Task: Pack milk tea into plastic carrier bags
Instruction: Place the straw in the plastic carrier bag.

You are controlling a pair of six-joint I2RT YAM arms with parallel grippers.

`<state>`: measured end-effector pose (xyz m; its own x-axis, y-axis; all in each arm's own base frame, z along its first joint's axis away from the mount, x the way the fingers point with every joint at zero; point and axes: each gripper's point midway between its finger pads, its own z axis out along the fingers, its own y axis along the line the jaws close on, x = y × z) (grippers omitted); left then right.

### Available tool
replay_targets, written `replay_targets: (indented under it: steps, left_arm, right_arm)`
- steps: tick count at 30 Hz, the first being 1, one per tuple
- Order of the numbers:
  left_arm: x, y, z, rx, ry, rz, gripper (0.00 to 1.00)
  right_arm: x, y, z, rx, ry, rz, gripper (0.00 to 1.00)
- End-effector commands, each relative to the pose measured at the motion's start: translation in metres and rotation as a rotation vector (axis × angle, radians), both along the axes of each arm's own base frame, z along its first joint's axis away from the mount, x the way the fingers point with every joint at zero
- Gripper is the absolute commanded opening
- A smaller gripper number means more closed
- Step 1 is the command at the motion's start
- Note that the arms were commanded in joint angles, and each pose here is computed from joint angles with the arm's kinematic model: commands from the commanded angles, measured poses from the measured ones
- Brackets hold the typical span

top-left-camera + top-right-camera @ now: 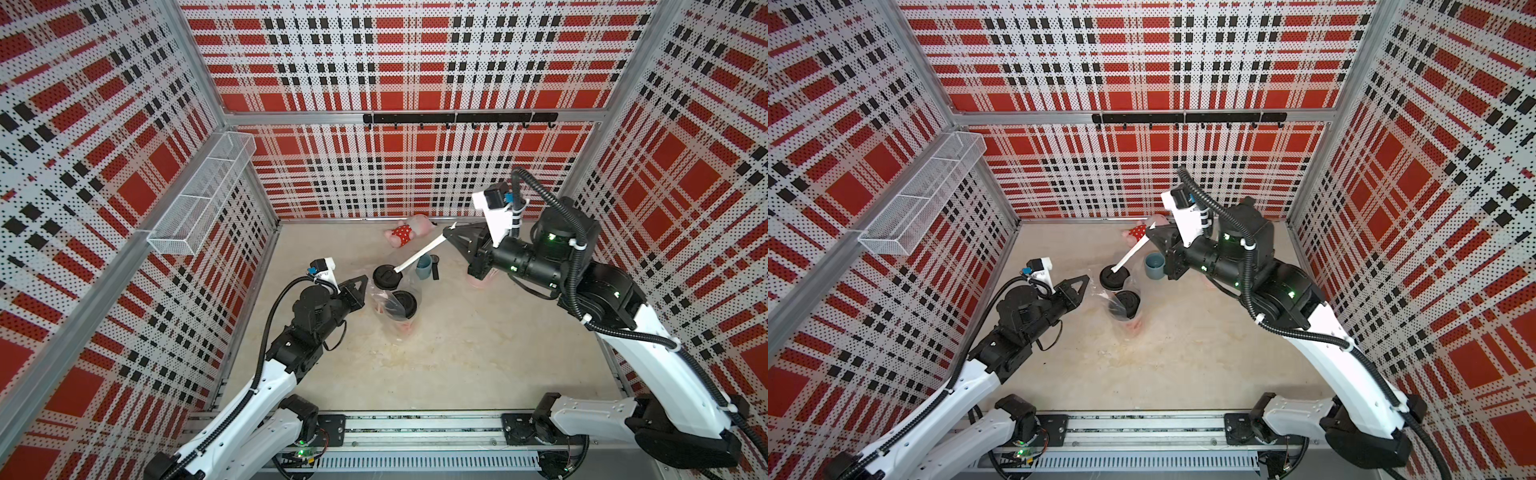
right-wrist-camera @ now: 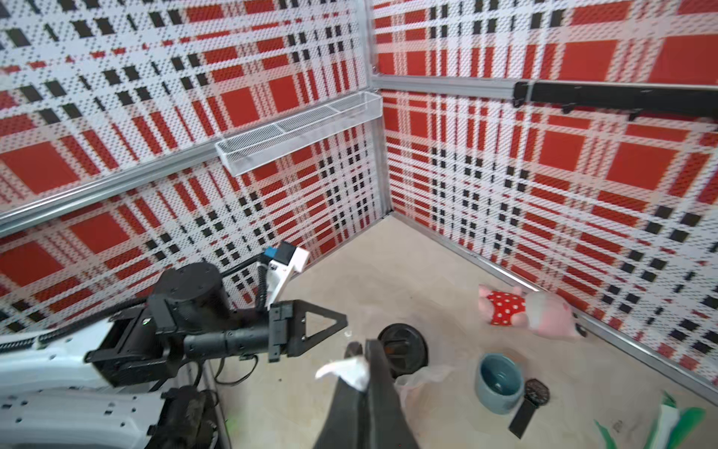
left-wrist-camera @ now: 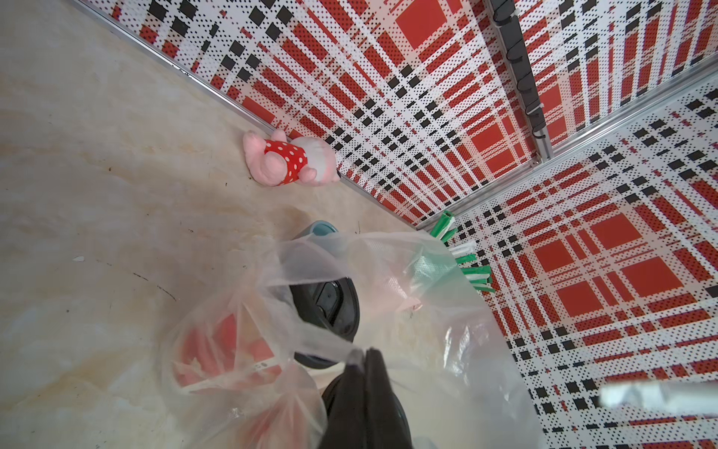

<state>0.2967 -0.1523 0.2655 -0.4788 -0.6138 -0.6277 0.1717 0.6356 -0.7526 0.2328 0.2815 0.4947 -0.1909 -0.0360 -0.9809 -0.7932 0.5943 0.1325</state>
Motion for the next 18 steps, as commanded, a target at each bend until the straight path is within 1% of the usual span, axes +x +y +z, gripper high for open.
replay_targets:
  steps: [1, 12, 18]
  left_arm:
    - [0.001, 0.001, 0.007, -0.001, -0.019, -0.005, 0.01]
    - [0.001, 0.001, 0.012, -0.007, -0.032, -0.006, 0.02]
    - [0.002, 0.0, 0.015, -0.01, -0.039, -0.005, 0.02]
  right_arm:
    - [0.007, 0.017, -0.03, -0.072, 0.07, -0.014, 0.0]
    - [0.012, 0.017, -0.064, -0.143, 0.149, -0.051, 0.0]
    - [-0.001, 0.028, -0.075, -0.15, 0.208, 0.045, 0.0]
